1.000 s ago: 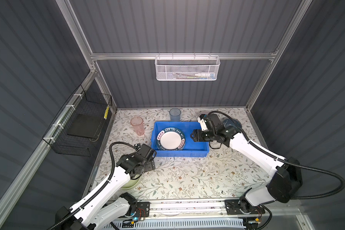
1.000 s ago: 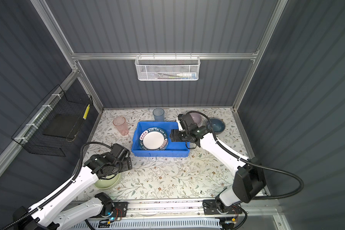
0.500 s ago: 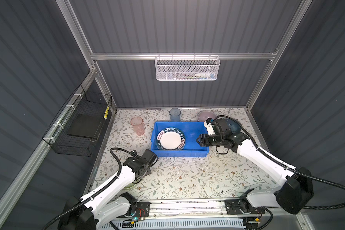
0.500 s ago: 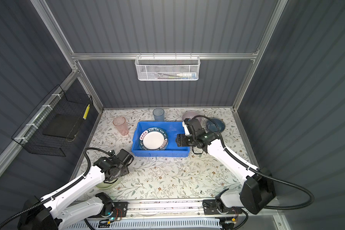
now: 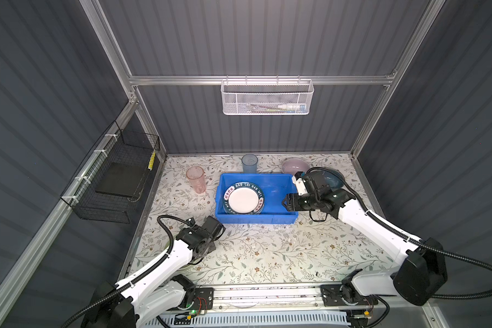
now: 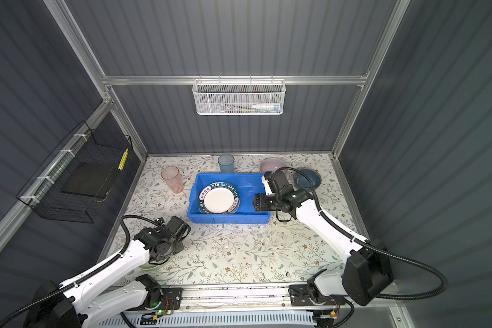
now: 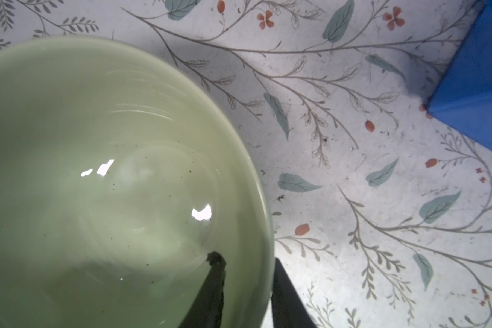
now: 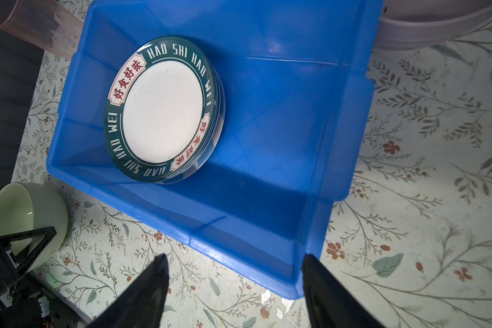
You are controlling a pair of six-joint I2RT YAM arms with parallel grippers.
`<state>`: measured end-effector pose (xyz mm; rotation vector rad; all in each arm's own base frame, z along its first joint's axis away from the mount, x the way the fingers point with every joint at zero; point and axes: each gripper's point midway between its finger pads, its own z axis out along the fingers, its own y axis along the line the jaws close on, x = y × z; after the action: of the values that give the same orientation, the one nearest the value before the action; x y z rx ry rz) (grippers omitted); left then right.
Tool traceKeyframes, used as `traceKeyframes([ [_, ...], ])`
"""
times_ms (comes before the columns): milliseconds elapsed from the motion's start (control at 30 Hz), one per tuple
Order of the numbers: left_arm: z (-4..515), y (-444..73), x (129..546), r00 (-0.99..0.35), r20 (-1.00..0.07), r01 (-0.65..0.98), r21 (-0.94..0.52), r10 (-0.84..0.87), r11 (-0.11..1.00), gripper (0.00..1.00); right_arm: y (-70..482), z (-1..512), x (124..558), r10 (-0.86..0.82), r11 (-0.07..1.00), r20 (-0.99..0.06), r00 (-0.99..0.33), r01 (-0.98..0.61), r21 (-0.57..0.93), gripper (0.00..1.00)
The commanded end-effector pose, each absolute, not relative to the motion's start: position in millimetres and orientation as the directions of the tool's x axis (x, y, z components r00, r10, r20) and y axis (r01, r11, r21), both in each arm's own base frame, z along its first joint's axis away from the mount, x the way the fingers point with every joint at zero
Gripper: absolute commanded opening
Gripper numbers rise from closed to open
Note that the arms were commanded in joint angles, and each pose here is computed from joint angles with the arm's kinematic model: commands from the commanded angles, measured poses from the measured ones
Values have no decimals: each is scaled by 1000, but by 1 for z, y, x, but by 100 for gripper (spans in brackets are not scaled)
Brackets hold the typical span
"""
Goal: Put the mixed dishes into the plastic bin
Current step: 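Grasp the pale green bowl's rim with the left gripper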
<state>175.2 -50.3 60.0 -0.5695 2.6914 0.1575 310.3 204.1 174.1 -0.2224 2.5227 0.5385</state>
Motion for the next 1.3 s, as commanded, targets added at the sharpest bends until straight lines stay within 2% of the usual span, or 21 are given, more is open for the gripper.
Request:
traceKeyframes([
  [0,59,-53,176,-859,-378,-389,42,-346,920,26,199,175,307,-39,911,-538,-842,-251,326,75],
  [200,59,-59,179,-869,-369,-367,36,-329,929,14,195,175,303,-28,914,-537,-843,-239,328,75],
  [567,70,-69,189,-876,-376,-330,13,-301,944,1,190,174,298,-32,921,-533,-846,-232,314,75],
  [800,86,-71,194,-892,-365,-304,52,-265,951,0,186,177,295,-34,923,-537,-843,-232,306,76],
  [1033,120,-74,206,-872,-422,-286,25,-249,958,0,183,175,291,-25,925,-535,-845,-223,309,77],
  [1267,149,-82,215,-895,-415,-202,51,-163,978,0,181,175,290,-12,927,-536,-844,-211,311,77],
])
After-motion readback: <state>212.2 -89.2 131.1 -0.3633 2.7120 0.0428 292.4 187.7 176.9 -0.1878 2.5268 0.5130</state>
